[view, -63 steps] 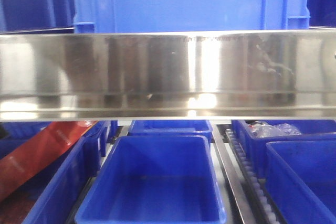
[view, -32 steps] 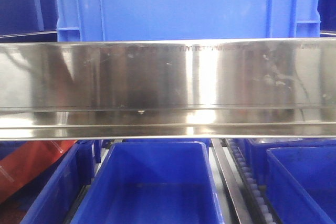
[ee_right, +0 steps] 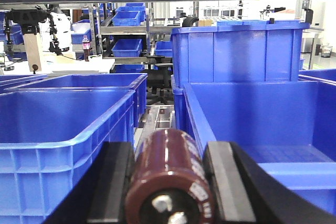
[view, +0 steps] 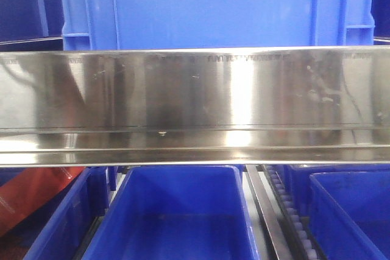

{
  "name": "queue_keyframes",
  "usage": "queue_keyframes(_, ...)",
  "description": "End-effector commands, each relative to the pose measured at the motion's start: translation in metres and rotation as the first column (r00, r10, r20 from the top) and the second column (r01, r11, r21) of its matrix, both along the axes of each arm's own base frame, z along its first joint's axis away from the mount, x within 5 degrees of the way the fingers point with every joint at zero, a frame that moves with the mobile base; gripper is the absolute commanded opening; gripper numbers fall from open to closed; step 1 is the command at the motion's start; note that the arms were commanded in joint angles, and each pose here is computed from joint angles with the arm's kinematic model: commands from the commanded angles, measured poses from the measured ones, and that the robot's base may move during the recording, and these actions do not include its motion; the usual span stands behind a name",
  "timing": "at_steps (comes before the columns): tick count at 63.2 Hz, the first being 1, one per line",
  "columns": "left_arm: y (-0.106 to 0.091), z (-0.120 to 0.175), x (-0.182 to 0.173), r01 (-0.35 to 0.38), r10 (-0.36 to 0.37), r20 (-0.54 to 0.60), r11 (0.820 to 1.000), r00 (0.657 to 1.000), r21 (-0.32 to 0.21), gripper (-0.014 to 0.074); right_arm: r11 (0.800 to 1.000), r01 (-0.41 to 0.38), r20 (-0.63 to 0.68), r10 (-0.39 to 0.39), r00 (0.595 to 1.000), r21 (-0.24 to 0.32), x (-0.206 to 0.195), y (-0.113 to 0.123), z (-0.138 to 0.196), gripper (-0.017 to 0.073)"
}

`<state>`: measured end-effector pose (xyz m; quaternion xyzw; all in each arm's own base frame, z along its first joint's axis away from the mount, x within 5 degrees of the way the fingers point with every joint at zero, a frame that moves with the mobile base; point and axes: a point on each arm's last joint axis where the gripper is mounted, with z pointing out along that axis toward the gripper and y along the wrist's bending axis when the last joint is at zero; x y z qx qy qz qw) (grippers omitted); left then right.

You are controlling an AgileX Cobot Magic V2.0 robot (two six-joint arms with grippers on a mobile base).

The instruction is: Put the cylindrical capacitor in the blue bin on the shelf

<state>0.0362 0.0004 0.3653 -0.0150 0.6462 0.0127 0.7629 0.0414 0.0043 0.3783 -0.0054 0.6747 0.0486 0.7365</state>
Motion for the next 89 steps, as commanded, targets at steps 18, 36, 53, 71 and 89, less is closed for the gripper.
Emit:
queue_keyframes(18, -0.001, 0.018, 0.007, 0.029, -0.029, 0.008, 0.998, 1.000, -0.050, -0.0111, 0.999, 0.005, 0.026, -0.003, 1.000, -0.040, 0.011, 0.001, 0.019, -0.0162)
queue_keyframes(36, -0.010, 0.060, 0.067, 0.157, -0.160, -0.153, 0.987, 0.975, -0.036, -0.0111, 0.999, -0.031, -0.072, 0.031, 0.997, -0.009, 0.068, 0.006, 0.050, -0.0162)
queue_keyframes(53, -0.019, 0.092, 0.137, 0.277, -0.299, -0.230, 0.953, 0.926, -0.124, -0.0111, 0.976, -0.219, -0.124, 0.215, 0.969, -0.019, 0.134, 0.045, 0.074, -0.0162)
queue_keyframes(71, -0.072, 0.100, 0.210, 0.457, -0.469, -0.266, 0.883, 0.842, -0.112, -0.0111, 0.944, -0.331, -0.133, 0.326, 0.936, -0.018, 0.199, 0.095, 0.074, -0.0162)
queue_keyframes(89, -0.139, 0.070, 0.268, 0.495, -0.498, -0.226, 0.866, 0.837, -0.074, -0.0111, 0.935, -0.354, -0.216, 0.342, 0.915, -0.022, 0.242, 0.121, 0.050, -0.0162)
